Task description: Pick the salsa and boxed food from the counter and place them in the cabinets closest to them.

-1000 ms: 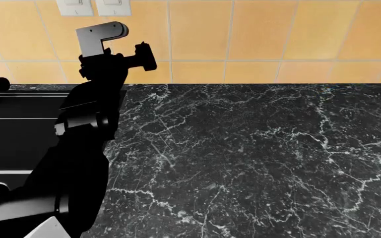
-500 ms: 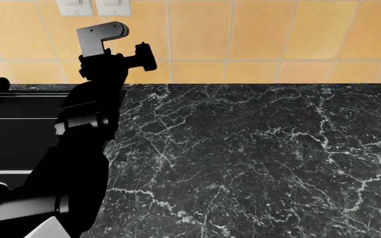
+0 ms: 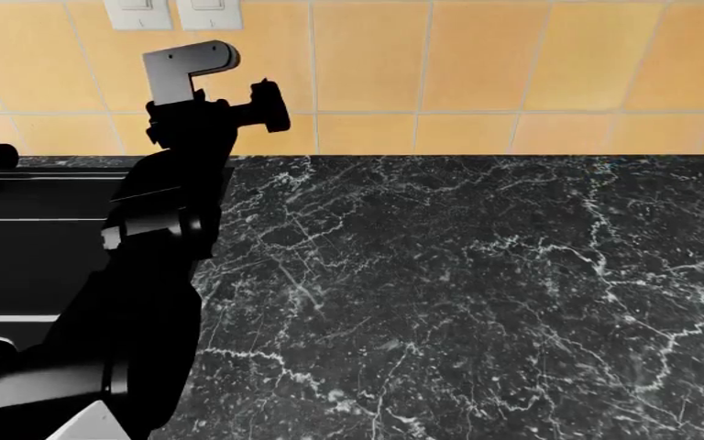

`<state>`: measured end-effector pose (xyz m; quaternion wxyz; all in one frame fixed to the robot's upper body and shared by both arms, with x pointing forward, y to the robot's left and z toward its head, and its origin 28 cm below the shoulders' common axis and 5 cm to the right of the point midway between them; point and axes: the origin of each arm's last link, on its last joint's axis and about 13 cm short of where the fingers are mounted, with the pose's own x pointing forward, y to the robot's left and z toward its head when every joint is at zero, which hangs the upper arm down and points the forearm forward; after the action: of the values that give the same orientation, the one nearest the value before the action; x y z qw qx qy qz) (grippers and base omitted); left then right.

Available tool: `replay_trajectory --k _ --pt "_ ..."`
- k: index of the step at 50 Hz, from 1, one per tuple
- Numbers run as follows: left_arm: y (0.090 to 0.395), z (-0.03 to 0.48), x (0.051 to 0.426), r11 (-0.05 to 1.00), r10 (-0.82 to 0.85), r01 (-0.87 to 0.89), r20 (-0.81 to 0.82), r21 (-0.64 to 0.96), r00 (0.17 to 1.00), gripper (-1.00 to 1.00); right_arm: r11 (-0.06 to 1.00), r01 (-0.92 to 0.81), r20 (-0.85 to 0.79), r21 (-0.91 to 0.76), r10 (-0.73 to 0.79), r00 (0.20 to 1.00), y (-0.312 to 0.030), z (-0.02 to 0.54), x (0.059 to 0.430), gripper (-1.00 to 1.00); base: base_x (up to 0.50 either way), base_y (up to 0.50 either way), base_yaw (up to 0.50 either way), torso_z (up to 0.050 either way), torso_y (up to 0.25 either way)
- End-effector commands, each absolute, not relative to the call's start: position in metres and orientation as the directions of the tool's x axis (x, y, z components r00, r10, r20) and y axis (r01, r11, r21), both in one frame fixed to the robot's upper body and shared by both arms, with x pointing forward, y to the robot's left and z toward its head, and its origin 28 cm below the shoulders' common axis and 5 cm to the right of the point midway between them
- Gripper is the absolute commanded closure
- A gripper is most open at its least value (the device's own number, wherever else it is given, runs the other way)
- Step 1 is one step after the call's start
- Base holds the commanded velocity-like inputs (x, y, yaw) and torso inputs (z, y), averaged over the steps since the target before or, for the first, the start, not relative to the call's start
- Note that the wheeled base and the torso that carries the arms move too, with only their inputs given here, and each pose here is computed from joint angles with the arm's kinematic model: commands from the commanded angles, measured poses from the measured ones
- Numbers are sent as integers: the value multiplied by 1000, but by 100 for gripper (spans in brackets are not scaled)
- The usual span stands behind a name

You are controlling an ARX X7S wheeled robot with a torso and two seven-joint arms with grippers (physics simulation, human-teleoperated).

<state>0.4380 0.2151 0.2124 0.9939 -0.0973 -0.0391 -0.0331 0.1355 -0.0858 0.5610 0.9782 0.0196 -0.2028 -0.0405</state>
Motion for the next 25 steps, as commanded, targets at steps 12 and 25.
replay_trajectory --k 12,25 --pt "215 213 438 979 -60 75 84 -190 995 -100 992 115 -1 44 -115 993 -96 529 231 -100 2 0 2 0 0" --pt "215 212 438 980 -65 80 87 -181 994 -100 995 102 20 23 -102 995 -92 530 228 -100 0 0 0 0 0"
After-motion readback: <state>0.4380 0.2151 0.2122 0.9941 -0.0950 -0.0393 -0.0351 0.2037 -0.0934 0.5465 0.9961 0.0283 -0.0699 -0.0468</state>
